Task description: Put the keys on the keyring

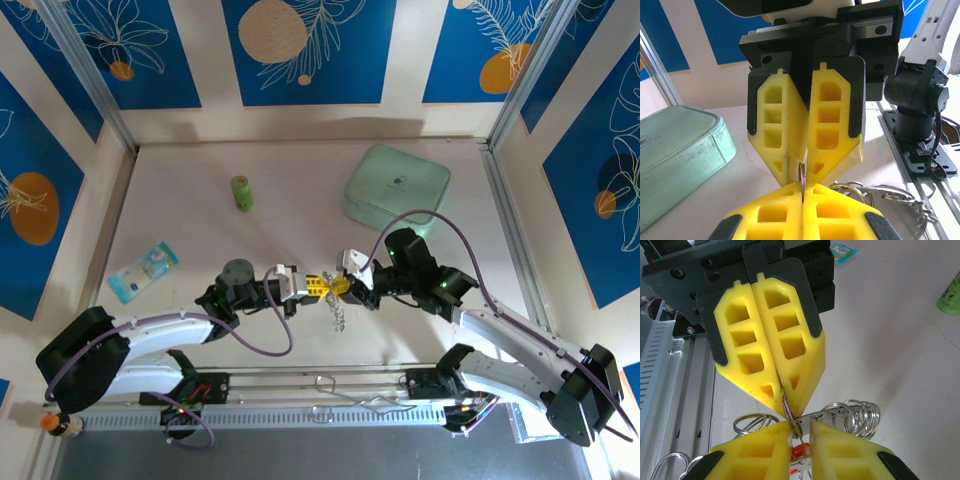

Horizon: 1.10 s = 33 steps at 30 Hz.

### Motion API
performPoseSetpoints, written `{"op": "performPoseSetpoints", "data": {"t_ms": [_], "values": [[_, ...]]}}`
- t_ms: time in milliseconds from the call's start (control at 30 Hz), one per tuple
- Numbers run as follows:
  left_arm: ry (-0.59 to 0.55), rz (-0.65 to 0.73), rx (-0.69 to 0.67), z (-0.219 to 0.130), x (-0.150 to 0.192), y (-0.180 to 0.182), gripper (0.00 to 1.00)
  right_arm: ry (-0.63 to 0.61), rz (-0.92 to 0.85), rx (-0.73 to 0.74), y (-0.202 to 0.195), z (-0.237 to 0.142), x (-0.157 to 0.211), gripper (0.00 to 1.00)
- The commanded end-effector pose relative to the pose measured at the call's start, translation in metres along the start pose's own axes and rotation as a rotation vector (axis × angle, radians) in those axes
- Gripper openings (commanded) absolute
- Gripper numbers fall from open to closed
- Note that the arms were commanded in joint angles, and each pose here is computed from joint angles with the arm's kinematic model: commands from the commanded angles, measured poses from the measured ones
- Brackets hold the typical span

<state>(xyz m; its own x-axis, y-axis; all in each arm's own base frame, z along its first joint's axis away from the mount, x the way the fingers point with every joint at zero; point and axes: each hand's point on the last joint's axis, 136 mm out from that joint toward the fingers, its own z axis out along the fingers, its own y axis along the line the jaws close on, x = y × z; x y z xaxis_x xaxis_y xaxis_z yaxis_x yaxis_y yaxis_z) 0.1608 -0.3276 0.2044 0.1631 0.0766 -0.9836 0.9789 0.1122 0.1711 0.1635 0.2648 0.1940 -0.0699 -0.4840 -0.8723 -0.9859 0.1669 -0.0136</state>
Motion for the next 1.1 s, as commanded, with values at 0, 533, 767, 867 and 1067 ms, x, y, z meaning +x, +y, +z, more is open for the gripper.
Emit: {"op": "performPoseSetpoints", "data": {"t_ms": [0,533,767,867,1067], "values": [[-0.072,0.031,0.028,0.002,-0.022,-0.003,0.00,-0.056,-0.017,-0.021,0.001,-0.002,-0.017,0.15],[0.157,0.041,-0.064,-0.002,0.010,0.013,0.20,0.139,-0.123,-0.002,0.000,-0.009,-0.002,0.00],[0.164,0.057,-0.041,-0.001,0.004,0.012,0.21,0.262,-0.193,0.000,-0.003,-0.002,0.005,0.00],[0.159,0.051,-0.023,0.000,0.003,0.009,0.21,0.286,-0.223,-0.021,0.000,0.005,0.006,0.00],[0.181,0.041,0.008,0.003,0.007,0.006,0.20,0.280,-0.247,-0.039,0.002,0.013,-0.001,0.00]]}}
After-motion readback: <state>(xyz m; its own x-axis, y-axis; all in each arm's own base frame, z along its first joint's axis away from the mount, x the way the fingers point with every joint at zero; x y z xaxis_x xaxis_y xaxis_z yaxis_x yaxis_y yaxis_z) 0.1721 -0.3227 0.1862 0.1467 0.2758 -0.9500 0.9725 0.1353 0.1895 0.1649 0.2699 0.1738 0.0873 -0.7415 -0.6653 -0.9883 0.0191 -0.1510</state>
